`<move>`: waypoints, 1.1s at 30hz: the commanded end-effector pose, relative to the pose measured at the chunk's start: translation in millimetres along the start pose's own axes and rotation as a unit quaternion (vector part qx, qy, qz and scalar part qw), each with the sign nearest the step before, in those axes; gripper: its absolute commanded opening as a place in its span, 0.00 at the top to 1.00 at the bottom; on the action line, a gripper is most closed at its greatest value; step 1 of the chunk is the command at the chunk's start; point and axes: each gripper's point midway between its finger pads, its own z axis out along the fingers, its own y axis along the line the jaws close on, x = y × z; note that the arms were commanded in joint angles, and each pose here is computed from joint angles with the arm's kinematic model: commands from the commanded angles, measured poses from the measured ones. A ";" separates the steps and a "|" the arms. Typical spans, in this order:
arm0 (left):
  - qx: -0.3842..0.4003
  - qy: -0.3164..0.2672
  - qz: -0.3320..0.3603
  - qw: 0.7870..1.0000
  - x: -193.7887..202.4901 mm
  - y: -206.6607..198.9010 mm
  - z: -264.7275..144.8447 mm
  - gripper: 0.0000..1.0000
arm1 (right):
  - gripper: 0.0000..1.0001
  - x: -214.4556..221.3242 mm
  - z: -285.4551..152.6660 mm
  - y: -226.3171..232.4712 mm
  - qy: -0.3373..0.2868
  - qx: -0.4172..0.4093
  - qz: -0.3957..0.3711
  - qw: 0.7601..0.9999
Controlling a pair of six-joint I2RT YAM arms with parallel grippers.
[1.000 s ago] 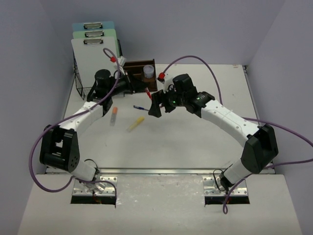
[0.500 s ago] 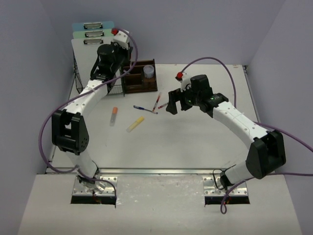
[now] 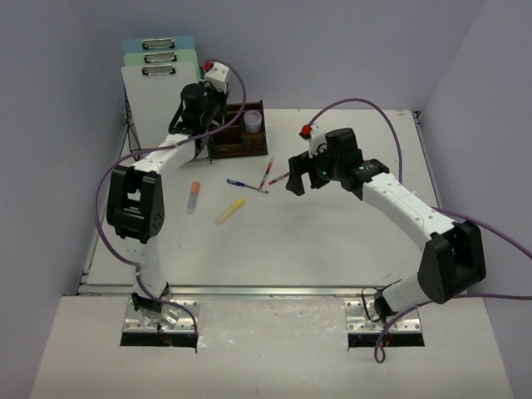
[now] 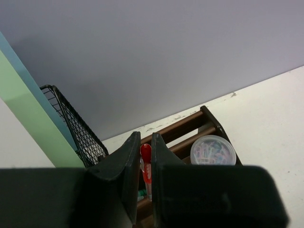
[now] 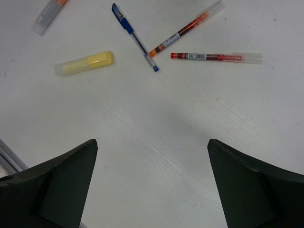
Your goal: Organize the desk
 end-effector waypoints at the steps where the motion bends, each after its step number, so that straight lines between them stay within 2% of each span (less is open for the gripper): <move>1: -0.018 -0.062 -0.002 0.998 -33.4 16.4 9.3 1.00 | 0.01 -14.4 -0.5 -6.7 -0.029 0.009 -0.024 0.999; 4: -0.020 -0.059 -0.007 0.998 -26.2 18.7 13.3 1.00 | 0.02 -14.8 2.2 -7.0 -0.030 0.005 -0.038 0.999; 9: -0.015 -0.043 -0.026 0.999 -9.9 20.2 16.6 1.00 | 0.09 -19.5 14.4 -16.0 -0.024 0.009 -0.087 0.996; 14: 0.007 -0.034 -0.044 0.998 -6.6 11.4 8.8 0.71 | 0.13 -35.7 24.8 -29.1 -0.029 0.028 -0.141 0.989; 18: 0.019 -0.025 -0.056 0.998 -18.8 6.7 -7.0 0.61 | 0.13 -38.3 26.6 -33.3 -0.027 0.037 -0.146 0.988; 25: 0.011 0.020 -0.102 0.994 -17.5 2.8 -46.7 0.55 | 0.13 -24.6 25.3 -39.4 -0.012 0.054 -0.133 0.990; 29: 0.043 0.058 -0.127 0.989 -9.3 -23.3 -74.9 0.57 | 0.14 -19.2 24.3 -47.1 -0.003 0.077 -0.124 0.989; 33: 0.083 0.109 -0.092 0.986 10.9 -54.8 -85.2 0.60 | 0.14 -12.4 24.8 -50.4 0.008 0.086 -0.105 0.991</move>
